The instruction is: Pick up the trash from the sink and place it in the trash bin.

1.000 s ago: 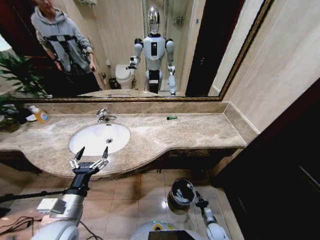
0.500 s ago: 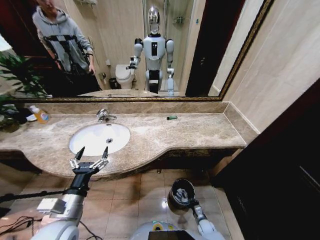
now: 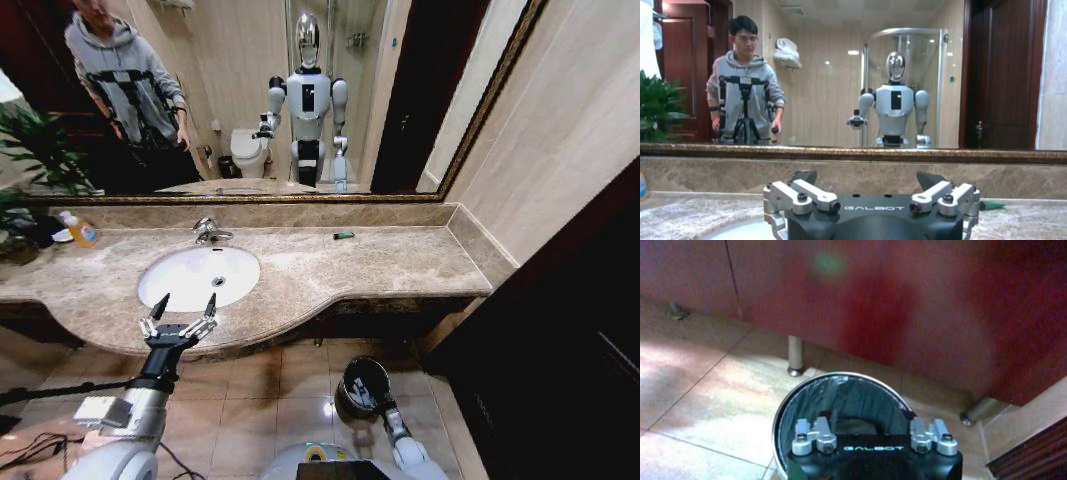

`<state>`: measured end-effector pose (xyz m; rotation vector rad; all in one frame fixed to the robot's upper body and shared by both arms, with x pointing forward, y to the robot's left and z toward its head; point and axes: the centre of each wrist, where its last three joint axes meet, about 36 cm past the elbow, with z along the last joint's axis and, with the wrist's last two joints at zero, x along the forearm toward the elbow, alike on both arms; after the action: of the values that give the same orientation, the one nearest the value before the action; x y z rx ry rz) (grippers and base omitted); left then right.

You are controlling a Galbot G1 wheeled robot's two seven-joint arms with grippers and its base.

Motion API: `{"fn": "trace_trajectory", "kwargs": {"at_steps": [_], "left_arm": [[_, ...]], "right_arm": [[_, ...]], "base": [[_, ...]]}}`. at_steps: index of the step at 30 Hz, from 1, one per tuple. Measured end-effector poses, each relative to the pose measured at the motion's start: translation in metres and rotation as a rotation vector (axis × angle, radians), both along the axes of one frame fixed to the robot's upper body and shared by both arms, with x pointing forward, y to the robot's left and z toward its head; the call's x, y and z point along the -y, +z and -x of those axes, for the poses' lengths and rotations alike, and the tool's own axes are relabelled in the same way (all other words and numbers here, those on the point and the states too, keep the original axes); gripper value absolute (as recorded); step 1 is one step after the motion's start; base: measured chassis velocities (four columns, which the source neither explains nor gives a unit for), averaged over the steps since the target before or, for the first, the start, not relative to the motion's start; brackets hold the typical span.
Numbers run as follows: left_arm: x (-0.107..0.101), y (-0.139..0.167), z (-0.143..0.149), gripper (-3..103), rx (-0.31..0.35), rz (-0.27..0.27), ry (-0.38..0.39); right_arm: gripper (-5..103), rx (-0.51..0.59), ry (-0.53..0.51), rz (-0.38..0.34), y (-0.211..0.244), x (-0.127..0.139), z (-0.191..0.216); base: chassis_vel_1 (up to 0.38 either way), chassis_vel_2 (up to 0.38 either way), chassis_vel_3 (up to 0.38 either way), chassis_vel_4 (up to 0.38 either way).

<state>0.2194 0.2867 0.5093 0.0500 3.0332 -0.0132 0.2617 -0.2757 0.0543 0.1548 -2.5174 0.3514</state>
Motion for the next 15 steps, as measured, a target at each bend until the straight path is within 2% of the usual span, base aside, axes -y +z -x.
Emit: {"fn": "trace_trajectory", "kwargs": {"at_steps": [1,4,7,9,12,15], "left_arm": [[0.000,0.000,0.000,100,0.000,0.000,0.000],[0.000,0.000,0.000,100,0.000,0.000,0.000],[0.000,0.000,0.000,100,0.000,0.000,0.000],[0.000,0.000,0.000,100,0.000,0.000,0.000],[0.000,0.000,0.000,100,0.000,0.000,0.000],[0.000,0.000,0.000,100,0.000,0.000,0.000]], "right_arm": [[65,0.008,-0.005,0.000,0.001,0.000,0.001],[70,0.023,-0.013,0.003,0.004,0.001,0.004],[86,0.067,-0.020,0.016,0.012,0.008,0.010],[86,0.090,-0.022,0.019,0.016,0.010,0.012],[99,0.171,-0.031,0.033,0.032,0.017,0.016],[100,0.233,-0.035,0.042,0.043,0.020,0.018]], "base": [[0.000,0.000,0.000,0.000],[0.000,0.000,0.000,0.000],[0.000,0.000,0.000,0.000],[0.000,0.000,0.000,0.000],[0.000,0.000,0.000,0.000],[0.000,0.000,0.000,0.000]]}}
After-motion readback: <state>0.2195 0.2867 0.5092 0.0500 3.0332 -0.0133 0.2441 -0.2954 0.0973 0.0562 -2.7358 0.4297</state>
